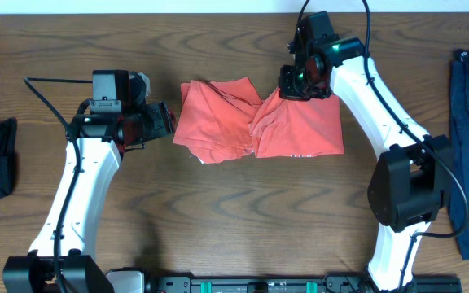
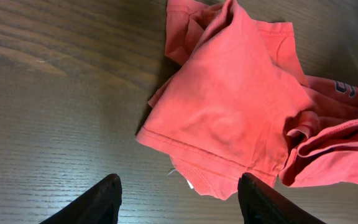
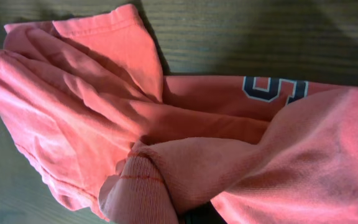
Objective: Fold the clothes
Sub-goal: 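Open the right gripper and raise it back to the right side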
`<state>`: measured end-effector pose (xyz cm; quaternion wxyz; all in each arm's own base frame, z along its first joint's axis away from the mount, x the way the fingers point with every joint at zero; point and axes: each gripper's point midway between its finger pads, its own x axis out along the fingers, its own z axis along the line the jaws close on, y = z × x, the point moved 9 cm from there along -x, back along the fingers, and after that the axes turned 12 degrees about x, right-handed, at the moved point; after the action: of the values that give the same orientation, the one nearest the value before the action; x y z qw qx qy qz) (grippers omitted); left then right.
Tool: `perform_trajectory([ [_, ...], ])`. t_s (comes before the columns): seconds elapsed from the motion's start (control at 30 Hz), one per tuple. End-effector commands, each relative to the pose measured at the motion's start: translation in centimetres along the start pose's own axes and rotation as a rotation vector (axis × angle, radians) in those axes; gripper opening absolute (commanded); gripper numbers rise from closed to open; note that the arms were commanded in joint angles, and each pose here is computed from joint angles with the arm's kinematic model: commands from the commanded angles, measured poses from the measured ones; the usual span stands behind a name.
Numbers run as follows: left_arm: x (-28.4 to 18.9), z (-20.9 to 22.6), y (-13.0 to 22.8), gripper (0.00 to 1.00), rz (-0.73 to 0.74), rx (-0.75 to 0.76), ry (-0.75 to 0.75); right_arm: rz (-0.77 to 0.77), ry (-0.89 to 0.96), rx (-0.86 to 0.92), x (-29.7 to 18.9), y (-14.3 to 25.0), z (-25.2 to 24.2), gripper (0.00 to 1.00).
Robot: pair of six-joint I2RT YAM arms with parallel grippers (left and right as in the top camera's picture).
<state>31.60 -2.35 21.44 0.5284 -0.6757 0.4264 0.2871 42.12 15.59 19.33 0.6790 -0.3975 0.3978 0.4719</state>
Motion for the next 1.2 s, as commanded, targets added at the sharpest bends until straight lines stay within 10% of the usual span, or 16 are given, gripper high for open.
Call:
perform_trajectory([
  [0.0, -0.1, 0.0, -0.5, 0.62, -0.010, 0.020, -0.008, 0.006, 0.004, -0.004, 0.7, 0.1, 0.4, 0.01],
  [0.4, -0.1, 0.0, -0.3, 0.62, -0.002, 0.018, -0.009, 0.099, 0.076, 0.039, 9.2, 0.8, -0.6, 0.06],
  [0.47, -0.1, 0.0, -0.3, 0.63, -0.002, 0.017, -0.008, 0.120, 0.062, 0.028, 9.9, 0.9, -0.6, 0.90],
  [0.5, -0.1, 0.0, -0.3, 0.63, -0.002, 0.017, -0.009, 0.119, 0.062, 0.025, 9.8, 0.9, -0.7, 0.98],
  [0.9, 3.9, 1.0, -0.5, 0.83, 0.055, 0.024, 0.007, -0.315, -0.103, -0.063, -10.9, -1.0, 2.5, 0.99],
  [1.17, 10.9, 2.0, -0.7, 0.86, 0.088, -0.015, 0.289, -0.353, -0.147, -0.116, -19.2, 3.4, 1.7, 0.99],
])
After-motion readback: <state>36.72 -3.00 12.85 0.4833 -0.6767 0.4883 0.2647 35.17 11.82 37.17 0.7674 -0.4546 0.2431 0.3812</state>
